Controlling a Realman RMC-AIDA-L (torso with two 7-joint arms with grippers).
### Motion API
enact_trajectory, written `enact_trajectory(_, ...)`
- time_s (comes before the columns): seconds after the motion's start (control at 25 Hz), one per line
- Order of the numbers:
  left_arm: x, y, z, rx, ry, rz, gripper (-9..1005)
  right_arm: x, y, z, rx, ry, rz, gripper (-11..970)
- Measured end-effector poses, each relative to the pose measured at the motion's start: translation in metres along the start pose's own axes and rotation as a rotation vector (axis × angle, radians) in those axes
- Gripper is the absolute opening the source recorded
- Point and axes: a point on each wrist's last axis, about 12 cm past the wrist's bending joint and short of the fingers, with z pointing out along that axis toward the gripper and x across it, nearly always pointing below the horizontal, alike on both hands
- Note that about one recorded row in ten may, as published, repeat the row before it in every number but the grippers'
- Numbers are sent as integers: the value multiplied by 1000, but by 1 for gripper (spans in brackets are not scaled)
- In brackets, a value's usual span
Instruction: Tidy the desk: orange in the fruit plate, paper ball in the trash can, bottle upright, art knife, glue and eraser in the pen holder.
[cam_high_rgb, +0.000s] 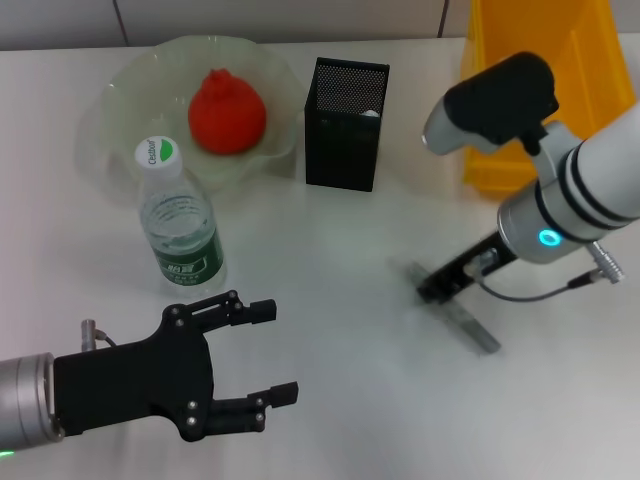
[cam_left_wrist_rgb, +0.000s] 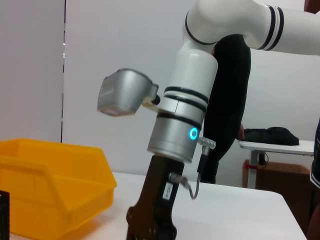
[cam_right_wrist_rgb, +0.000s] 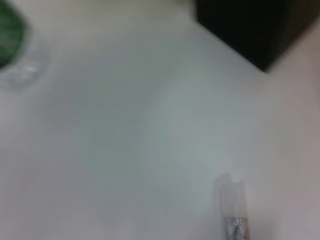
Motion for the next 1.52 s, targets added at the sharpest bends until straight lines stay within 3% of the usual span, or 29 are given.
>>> enact_trajectory(0.16, 0, -1, 0, 1, -2, -1, 813, -4, 0, -38, -91, -201, -17, 140)
enact_trajectory(0.36, 0, -1, 0, 0, -1, -1, 813, 0, -12, -96, -160, -673, -109, 140)
enact_trajectory(0.48, 0, 0, 0, 0, -1, -1, 813, -1, -21, -105, -180, -939, -169, 139)
enact_trajectory(0.68, 0, 0, 1, 3, -2, 1, 813, -16, -51, -75, -184, -1152, -176, 139)
enact_trajectory(0.88, -1, 1, 1, 3, -2, 1, 813, -37, -70, -34, -151, -1160, -151, 138)
enact_trajectory(1.24, -2, 2, 2, 7, -3, 8, 813, -58, -69, 0, -77, -1070, -185, 193)
enact_trajectory(1.52, -2, 2, 2, 7, -3, 10, 813, -51, -69, 8, -83, -1044, -158, 259)
